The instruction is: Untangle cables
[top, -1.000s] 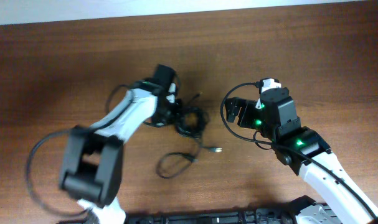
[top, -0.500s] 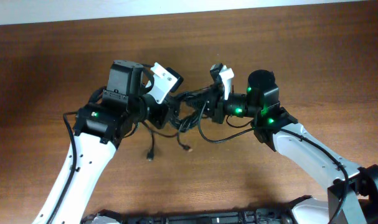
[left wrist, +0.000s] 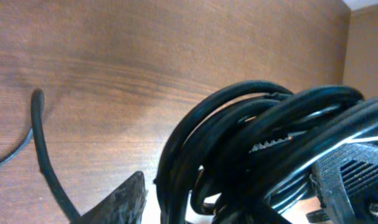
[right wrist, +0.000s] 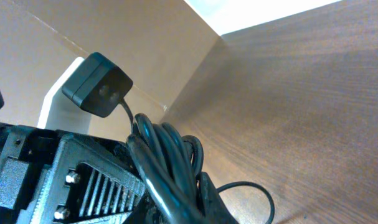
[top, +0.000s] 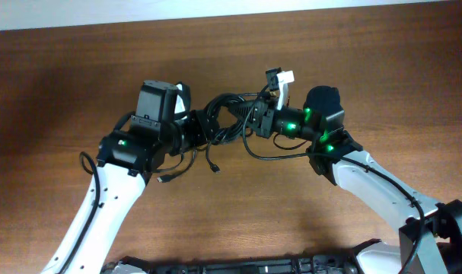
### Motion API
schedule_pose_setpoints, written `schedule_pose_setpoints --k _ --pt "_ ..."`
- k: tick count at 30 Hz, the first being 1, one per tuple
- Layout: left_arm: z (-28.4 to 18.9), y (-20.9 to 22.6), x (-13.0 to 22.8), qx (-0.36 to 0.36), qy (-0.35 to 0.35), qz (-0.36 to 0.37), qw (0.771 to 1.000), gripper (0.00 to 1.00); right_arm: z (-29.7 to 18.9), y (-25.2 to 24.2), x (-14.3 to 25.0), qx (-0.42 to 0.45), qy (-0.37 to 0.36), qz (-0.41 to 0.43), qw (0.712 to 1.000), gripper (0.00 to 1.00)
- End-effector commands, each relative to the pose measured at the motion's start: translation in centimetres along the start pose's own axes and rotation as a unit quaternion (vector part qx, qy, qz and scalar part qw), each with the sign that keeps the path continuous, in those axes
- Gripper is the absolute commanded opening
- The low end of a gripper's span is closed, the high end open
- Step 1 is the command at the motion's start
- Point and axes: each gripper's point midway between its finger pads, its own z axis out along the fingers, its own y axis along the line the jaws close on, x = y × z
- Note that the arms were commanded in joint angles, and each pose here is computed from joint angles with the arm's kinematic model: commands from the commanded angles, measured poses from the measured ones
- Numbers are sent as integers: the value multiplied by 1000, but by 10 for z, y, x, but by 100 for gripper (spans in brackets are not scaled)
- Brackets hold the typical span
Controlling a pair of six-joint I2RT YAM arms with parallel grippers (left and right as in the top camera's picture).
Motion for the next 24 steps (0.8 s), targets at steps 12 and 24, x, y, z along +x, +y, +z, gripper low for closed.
schedule_pose_setpoints --k 12,24 --pt "-22 -1 -15 54 -51 430 900 0 -75 -28 -8 -56 46 -112 991 99" --pt "-13 -14 -10 16 -62 448 892 17 -8 2 30 -36 77 -87 993 4"
